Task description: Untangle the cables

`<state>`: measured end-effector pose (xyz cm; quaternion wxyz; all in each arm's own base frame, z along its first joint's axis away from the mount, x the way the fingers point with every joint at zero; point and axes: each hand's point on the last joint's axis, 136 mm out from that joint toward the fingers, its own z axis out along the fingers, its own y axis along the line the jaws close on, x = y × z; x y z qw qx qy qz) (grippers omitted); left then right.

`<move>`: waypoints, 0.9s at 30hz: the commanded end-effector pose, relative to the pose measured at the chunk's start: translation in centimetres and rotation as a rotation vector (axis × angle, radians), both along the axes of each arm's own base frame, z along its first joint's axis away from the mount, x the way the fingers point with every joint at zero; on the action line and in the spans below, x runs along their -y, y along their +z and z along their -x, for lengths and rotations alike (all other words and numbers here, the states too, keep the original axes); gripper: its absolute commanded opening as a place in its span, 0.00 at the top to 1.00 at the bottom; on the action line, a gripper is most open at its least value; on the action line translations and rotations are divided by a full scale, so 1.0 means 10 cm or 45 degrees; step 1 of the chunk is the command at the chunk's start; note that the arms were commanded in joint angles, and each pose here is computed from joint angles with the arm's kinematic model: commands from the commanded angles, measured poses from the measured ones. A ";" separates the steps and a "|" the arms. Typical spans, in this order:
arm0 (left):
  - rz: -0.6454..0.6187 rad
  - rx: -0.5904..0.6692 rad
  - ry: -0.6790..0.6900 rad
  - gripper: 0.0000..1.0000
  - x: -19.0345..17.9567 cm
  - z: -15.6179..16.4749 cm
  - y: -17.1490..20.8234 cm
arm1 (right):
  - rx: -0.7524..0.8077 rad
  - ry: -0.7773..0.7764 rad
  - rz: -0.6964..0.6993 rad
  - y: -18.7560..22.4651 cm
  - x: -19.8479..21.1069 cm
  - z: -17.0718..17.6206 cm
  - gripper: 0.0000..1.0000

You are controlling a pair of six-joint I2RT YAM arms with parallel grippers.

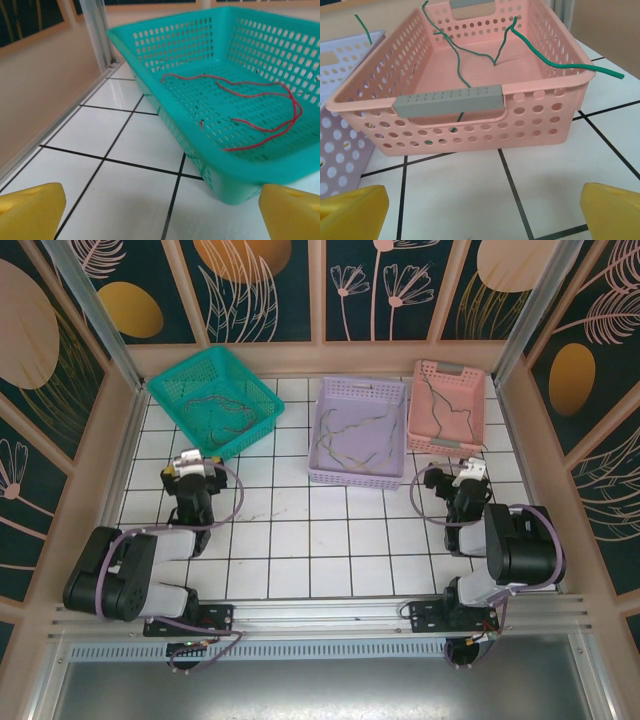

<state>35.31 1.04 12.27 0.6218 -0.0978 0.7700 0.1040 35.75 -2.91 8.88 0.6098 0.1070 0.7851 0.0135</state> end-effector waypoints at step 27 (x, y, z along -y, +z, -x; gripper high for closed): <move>0.121 0.210 0.022 0.01 -0.34 -0.14 0.15 | 0.157 -0.002 0.056 0.34 -0.04 -0.15 0.01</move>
